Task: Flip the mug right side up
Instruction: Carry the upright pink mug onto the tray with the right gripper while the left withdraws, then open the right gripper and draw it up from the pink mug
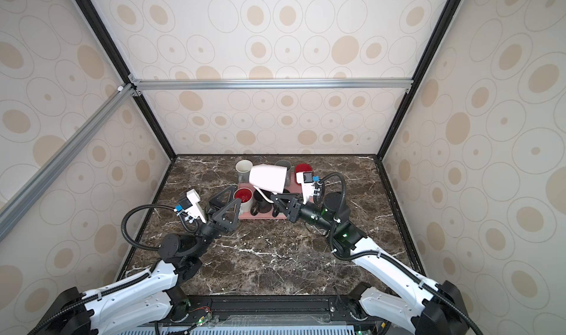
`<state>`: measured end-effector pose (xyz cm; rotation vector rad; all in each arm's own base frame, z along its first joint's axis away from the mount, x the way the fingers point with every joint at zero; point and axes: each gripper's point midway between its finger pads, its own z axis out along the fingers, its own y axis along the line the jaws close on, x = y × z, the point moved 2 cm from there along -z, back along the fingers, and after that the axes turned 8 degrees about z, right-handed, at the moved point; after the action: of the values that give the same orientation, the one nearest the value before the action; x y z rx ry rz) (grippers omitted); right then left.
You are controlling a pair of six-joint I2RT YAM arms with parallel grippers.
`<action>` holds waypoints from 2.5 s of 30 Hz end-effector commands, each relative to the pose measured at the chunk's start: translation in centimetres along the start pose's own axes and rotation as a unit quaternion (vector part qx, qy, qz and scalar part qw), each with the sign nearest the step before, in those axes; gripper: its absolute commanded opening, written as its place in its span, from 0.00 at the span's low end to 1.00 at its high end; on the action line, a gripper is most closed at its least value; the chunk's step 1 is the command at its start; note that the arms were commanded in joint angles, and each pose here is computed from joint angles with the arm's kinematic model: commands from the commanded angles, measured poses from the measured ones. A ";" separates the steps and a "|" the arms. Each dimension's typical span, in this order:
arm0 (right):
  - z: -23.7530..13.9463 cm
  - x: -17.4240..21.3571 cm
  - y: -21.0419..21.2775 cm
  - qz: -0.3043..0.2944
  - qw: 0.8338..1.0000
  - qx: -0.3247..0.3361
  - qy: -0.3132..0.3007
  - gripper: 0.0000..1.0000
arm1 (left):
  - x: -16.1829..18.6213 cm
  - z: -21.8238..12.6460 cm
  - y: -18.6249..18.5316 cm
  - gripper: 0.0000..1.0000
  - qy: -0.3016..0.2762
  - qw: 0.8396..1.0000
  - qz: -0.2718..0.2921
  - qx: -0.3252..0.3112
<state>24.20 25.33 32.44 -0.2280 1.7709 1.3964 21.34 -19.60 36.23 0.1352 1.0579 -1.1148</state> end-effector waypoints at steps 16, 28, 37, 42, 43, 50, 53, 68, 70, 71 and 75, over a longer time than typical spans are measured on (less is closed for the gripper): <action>-5.9 0.3 -14.9 -0.120 0.837 0.495 0.200 0.00 | 2.4 -4.3 4.0 1.00 0.058 0.990 0.058 -0.112; -3.6 0.5 -21.9 -0.100 0.780 0.548 0.287 0.00 | 2.1 -4.7 4.1 0.99 0.057 0.989 0.069 -0.116; -2.9 2.0 -23.8 -0.089 0.756 0.554 0.337 0.00 | 1.8 -5.0 4.3 0.99 0.050 0.988 0.076 -0.125; -3.1 2.8 -24.3 -0.083 0.745 0.558 0.358 0.00 | 1.9 -5.0 4.3 0.99 0.051 0.988 0.079 -0.123; -3.1 3.0 -24.3 -0.079 0.744 0.556 0.361 0.00 | 1.8 -5.0 4.3 0.99 0.051 0.988 0.079 -0.123; -2.8 3.5 -24.5 -0.067 0.751 0.553 0.355 0.34 | 2.0 -4.9 4.3 1.00 0.054 0.988 0.082 -0.123; -2.7 2.8 -23.8 -0.071 0.763 0.547 0.336 0.47 | 2.0 -4.8 4.3 0.99 0.055 0.987 0.082 -0.123; -4.3 -2.0 -16.1 -0.100 0.881 0.450 0.108 1.00 | 1.5 -3.8 8.8 0.99 0.076 0.956 0.135 -0.251; -4.6 -2.1 -15.8 -0.100 0.884 0.446 0.092 0.99 | 1.2 -3.2 11.0 0.99 0.083 0.944 0.132 -0.290; -4.8 -2.0 -15.8 -0.102 0.884 0.447 0.090 0.99 | 1.1 -2.9 12.0 0.99 0.084 0.939 0.135 -0.306; -5.1 -1.9 -15.8 -0.103 0.885 0.447 0.085 0.99 | 0.4 -2.1 14.5 0.99 0.075 0.913 0.196 -0.351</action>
<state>31.95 14.28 21.53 -0.0526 2.3298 0.2797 30.08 -12.91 27.98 -0.1090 1.4675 -0.4508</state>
